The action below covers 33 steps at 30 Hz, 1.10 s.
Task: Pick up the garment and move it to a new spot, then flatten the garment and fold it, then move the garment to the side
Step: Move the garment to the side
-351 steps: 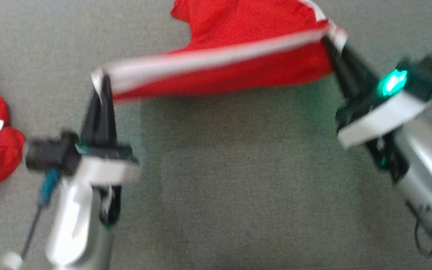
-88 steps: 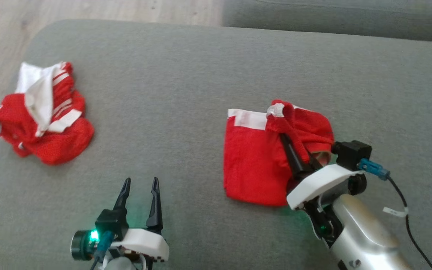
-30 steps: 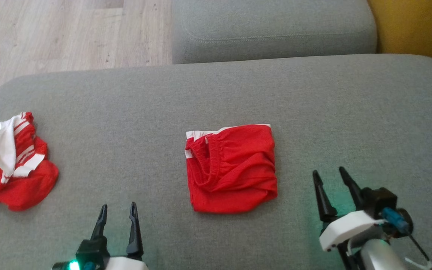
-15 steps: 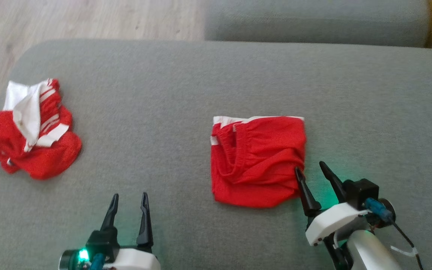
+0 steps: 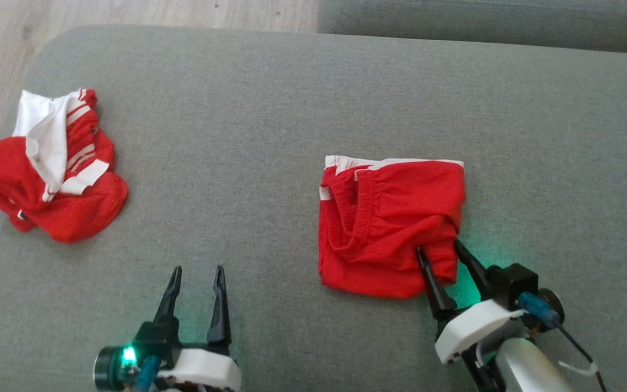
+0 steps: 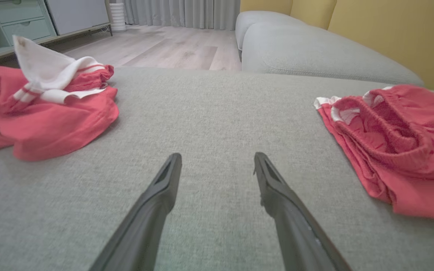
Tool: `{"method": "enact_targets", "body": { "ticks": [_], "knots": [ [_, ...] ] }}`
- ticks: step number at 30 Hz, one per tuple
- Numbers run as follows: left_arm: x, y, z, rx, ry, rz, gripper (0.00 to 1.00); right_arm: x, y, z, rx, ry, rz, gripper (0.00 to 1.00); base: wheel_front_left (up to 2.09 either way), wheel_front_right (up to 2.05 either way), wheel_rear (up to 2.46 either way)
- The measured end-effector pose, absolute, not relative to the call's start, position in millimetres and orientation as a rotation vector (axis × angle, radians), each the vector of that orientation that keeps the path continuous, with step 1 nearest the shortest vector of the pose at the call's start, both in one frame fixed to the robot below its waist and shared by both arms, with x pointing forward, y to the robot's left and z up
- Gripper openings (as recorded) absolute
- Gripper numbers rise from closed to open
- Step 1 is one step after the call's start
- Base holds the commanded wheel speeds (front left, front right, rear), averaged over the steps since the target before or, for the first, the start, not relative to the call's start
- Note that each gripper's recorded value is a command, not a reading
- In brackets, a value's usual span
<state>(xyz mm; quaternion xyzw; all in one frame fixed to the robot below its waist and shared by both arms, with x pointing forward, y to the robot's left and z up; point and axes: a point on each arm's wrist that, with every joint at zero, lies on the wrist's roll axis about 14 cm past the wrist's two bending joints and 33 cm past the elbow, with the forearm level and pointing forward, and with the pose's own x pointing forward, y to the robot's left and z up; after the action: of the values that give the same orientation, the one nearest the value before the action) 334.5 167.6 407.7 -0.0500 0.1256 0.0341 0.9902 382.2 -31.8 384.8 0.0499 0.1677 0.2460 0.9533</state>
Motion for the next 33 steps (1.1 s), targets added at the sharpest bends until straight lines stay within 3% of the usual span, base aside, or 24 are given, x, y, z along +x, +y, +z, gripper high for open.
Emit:
{"method": "enact_targets", "body": {
  "ticks": [7,9,10,12,13,14,15,16,17,24,33],
  "knots": [
    [343.3,162.3,414.0,-0.098,0.23,0.047,1.0,370.9,-36.2,380.3,0.124,0.361,0.485,0.92,0.0,0.0,0.0],
    [344.0,161.2,414.0,-0.098,0.23,0.043,1.0,368.7,-38.0,378.4,0.125,0.368,0.48,0.86,0.0,0.0,0.0],
    [344.2,160.7,414.2,-0.098,0.229,0.041,1.0,368.9,-38.7,378.9,0.127,0.367,0.477,0.8,0.0,0.0,0.0],
    [344.4,160.3,414.6,-0.098,0.228,0.04,1.0,368.9,-39.5,379.1,0.132,0.367,0.472,0.55,0.0,0.0,0.0],
    [344.3,160.3,414.6,-0.098,0.228,0.04,1.0,368.7,-39.8,379.0,0.134,0.369,0.471,0.55,0.0,0.0,0.0],
    [344.2,160.5,414.8,-0.098,0.227,0.04,1.0,368.8,-39.8,379.1,0.137,0.369,0.47,0.3,0.0,0.0,0.0],
    [344.1,160.7,415.1,-0.098,0.226,0.04,1.0,369.0,-39.8,379.5,0.14,0.368,0.469,0.22,0.0,0.0,0.0],
    [343.9,161.1,415.3,-0.098,0.226,0.041,1.0,369.2,-39.8,379.9,0.14,0.367,0.468,0.22,0.0,0.0,0.0],
    [343.8,161.3,415.5,-0.098,0.225,0.042,1.0,369.3,-39.7,380.2,0.14,0.366,0.469,0.0,0.0,0.0,0.0],
    [343.5,158.3,421.7,-0.095,0.204,0.025,1.0,372.4,-45.8,400.4,0.143,0.298,0.449,0.0,0.0,0.0,0.0],
    [339.7,143.3,420.9,-0.095,0.206,-0.032,1.0,333.1,-74.7,393.9,0.135,0.318,0.386,0.0,0.0,0.0,0.0]
  ]
}}
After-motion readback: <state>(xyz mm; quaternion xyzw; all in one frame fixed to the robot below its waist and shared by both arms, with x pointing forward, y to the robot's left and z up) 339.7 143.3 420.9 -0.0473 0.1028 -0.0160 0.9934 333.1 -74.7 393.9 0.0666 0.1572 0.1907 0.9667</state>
